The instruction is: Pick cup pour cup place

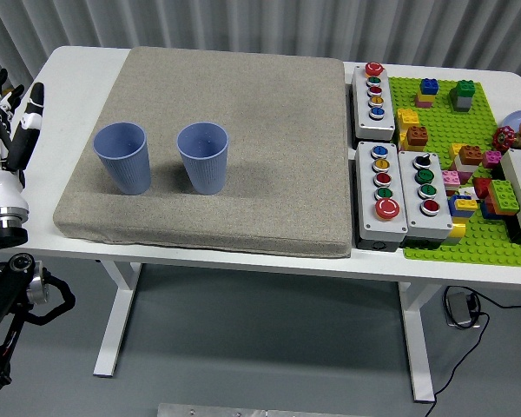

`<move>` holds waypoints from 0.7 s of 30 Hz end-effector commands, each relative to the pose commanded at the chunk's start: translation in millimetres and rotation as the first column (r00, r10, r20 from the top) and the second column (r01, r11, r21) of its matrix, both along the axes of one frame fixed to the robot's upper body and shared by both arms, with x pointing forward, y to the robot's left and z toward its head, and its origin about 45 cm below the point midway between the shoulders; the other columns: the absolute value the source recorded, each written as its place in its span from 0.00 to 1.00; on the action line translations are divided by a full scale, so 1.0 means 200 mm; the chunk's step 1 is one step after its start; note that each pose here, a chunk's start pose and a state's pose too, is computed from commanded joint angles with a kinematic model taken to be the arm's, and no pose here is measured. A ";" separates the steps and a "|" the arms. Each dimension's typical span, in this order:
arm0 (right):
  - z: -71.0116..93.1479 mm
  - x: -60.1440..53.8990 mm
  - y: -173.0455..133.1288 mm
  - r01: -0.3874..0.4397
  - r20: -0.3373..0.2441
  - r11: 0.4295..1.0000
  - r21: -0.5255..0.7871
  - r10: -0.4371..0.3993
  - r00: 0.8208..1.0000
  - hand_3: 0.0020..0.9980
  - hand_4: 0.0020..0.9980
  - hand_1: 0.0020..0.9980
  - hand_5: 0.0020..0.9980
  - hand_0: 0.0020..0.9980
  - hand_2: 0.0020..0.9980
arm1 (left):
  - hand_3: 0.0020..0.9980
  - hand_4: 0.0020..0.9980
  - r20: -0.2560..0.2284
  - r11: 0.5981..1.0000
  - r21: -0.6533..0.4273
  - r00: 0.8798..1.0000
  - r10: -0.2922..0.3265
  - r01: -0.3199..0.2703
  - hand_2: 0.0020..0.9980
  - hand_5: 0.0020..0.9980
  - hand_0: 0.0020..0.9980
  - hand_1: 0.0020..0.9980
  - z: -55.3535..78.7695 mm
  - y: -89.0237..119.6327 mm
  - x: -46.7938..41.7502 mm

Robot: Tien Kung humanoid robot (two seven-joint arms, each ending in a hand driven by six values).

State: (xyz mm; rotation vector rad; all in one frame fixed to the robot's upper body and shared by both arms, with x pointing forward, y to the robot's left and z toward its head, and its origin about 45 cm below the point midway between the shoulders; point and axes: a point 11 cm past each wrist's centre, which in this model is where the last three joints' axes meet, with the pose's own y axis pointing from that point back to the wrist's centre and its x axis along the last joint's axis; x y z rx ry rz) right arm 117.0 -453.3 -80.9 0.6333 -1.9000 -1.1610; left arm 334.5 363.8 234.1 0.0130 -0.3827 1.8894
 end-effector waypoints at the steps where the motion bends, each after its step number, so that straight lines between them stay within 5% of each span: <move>1: 0.00 0.00 0.00 -0.001 0.000 1.000 0.000 0.001 1.000 0.58 0.00 0.60 0.08 0.67 0.57 | 1.00 0.97 -0.002 1.000 -0.001 1.000 0.001 -0.001 1.00 0.46 0.92 0.92 0.00 0.00 -0.005; 14: 0.00 -0.01 0.00 -0.010 -0.011 1.000 0.000 0.010 1.000 0.58 0.00 0.60 0.09 0.67 0.57 | 1.00 0.97 -0.088 0.998 0.022 0.994 -0.061 0.063 1.00 0.44 0.93 0.92 -0.11 0.01 -0.111; 21: 0.00 -0.01 0.00 -0.010 -0.009 1.000 -0.001 0.010 1.000 0.58 0.00 0.60 0.08 0.67 0.57 | 1.00 0.96 -0.138 0.993 0.017 0.984 -0.114 0.118 1.00 0.40 0.93 0.92 -0.21 -0.07 -0.137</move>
